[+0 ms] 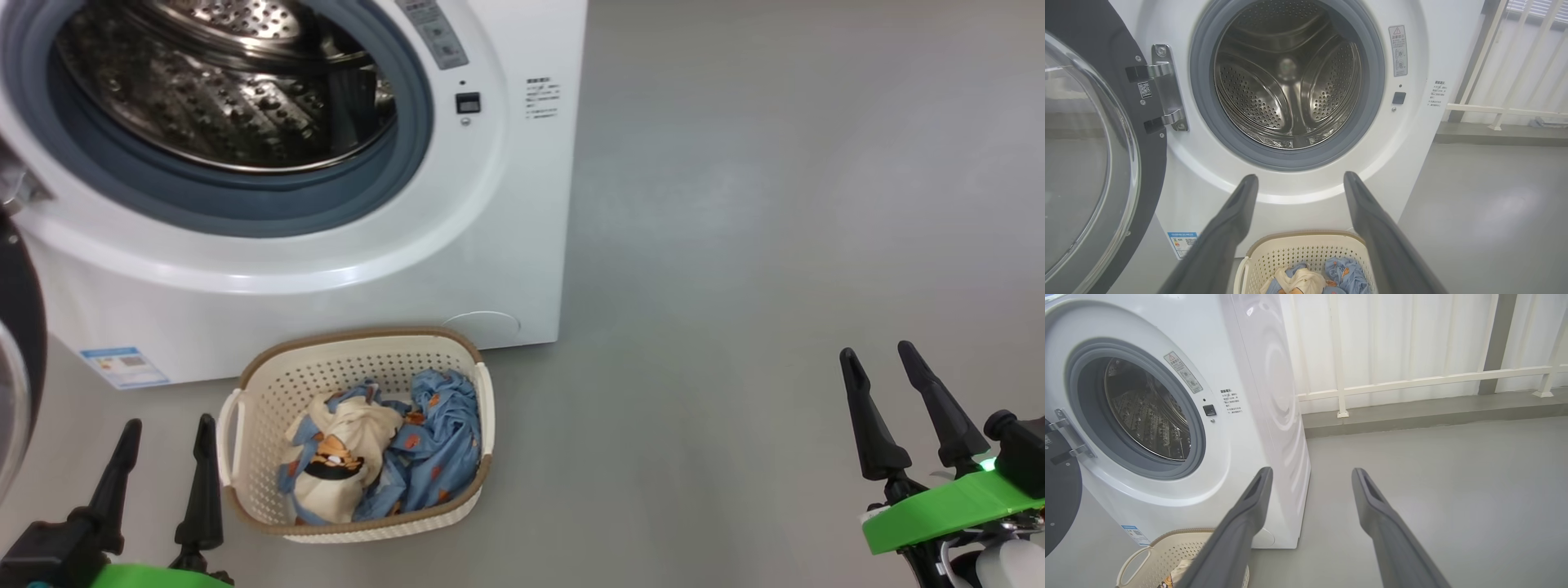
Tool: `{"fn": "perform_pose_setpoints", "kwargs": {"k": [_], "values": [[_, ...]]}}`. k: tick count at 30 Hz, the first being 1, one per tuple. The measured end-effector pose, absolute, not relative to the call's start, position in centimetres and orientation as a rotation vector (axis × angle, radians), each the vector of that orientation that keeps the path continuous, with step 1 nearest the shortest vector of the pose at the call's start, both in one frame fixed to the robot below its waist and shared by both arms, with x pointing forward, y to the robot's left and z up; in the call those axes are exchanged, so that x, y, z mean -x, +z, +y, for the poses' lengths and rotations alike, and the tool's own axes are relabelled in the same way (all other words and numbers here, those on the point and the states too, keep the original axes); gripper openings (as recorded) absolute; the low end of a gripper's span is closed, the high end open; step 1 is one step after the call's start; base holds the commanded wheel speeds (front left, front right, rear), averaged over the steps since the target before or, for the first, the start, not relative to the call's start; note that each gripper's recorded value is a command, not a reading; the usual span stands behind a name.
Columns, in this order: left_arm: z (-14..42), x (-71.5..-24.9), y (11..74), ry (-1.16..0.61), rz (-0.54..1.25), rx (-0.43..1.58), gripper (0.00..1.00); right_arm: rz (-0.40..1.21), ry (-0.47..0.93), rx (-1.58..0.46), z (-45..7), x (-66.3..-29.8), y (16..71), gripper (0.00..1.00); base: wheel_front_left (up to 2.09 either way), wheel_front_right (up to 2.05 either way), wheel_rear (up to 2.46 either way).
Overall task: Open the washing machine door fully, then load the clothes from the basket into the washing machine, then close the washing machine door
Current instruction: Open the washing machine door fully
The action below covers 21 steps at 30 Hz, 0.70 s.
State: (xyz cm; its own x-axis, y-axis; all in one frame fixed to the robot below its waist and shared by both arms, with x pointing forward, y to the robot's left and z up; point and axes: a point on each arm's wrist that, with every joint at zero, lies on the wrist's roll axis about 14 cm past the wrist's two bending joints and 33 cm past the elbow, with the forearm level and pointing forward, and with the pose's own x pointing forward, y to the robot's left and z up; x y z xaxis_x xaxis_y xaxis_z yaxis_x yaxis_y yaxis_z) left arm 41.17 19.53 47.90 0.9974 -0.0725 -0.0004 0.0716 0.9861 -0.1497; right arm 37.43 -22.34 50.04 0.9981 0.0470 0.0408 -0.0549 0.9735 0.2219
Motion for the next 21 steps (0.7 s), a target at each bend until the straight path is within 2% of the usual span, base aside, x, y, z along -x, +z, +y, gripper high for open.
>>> {"fn": "perform_pose_setpoints", "kwargs": {"k": [21], "values": [[19.3, -41.5, 47.8, -0.062, 0.003, 0.199, 1.0, -0.032, 0.009, -0.231, -23.4, -36.4, 49.8, 1.0, 0.0, 0.0, 0.0]]}}
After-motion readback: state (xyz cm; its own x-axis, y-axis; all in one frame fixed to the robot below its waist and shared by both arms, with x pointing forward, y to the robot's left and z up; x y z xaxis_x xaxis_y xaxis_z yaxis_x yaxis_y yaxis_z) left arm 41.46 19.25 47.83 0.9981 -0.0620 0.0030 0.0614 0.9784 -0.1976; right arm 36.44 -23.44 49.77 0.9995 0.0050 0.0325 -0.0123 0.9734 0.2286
